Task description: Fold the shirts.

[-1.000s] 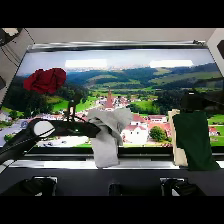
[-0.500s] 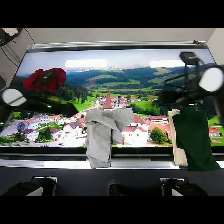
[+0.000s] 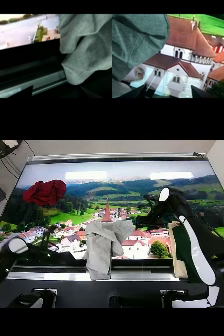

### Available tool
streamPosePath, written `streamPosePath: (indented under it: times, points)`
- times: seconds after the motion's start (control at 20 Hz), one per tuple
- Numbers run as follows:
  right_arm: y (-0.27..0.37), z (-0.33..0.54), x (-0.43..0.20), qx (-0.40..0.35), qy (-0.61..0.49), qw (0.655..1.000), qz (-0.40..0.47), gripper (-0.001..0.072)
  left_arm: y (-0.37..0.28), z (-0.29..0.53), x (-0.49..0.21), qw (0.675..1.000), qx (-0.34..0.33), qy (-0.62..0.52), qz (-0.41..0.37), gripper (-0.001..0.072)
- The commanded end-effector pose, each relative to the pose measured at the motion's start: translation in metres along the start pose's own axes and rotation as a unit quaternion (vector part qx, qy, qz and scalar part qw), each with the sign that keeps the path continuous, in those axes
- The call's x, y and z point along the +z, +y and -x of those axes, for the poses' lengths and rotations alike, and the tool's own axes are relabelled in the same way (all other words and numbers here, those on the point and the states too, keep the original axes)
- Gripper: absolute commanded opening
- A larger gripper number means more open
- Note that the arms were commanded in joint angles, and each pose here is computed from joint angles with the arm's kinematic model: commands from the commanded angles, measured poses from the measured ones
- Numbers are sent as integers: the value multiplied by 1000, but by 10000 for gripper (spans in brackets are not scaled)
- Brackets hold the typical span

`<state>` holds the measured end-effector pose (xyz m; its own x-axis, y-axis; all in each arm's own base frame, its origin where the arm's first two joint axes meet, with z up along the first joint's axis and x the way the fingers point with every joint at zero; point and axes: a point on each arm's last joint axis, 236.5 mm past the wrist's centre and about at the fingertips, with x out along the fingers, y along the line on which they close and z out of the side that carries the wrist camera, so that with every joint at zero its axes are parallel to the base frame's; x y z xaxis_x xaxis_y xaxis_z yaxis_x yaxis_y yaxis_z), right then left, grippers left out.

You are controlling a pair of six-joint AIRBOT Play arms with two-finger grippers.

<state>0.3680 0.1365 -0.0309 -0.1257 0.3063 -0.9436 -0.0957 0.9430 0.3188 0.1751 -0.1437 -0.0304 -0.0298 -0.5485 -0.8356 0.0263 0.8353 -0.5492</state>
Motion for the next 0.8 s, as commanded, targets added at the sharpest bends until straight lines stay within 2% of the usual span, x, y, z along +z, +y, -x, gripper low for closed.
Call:
streamPosePath:
  times: [0.0, 0.4, 0.55, 0.65, 0.75]
  points:
    - [4, -20, 7, 23, 11, 1000, -3, 671, 0, -48, -32, 996, -54, 11, 64, 676]
    - [4, -20, 20, 22, -17, 1000, -7, 672, -23, -104, -31, 998, -45, 10, 45, 647]
    - [6, -22, 24, 29, -26, 999, -31, 672, -36, -119, -24, 998, -47, -2, 46, 593]
    - [13, -26, 29, 50, -37, 997, -46, 679, -40, -124, -21, 997, -44, -9, 59, 354]
    - [18, -35, 34, 68, -49, 994, -66, 682, -39, -124, -19, 997, -43, -12, 67, 21]
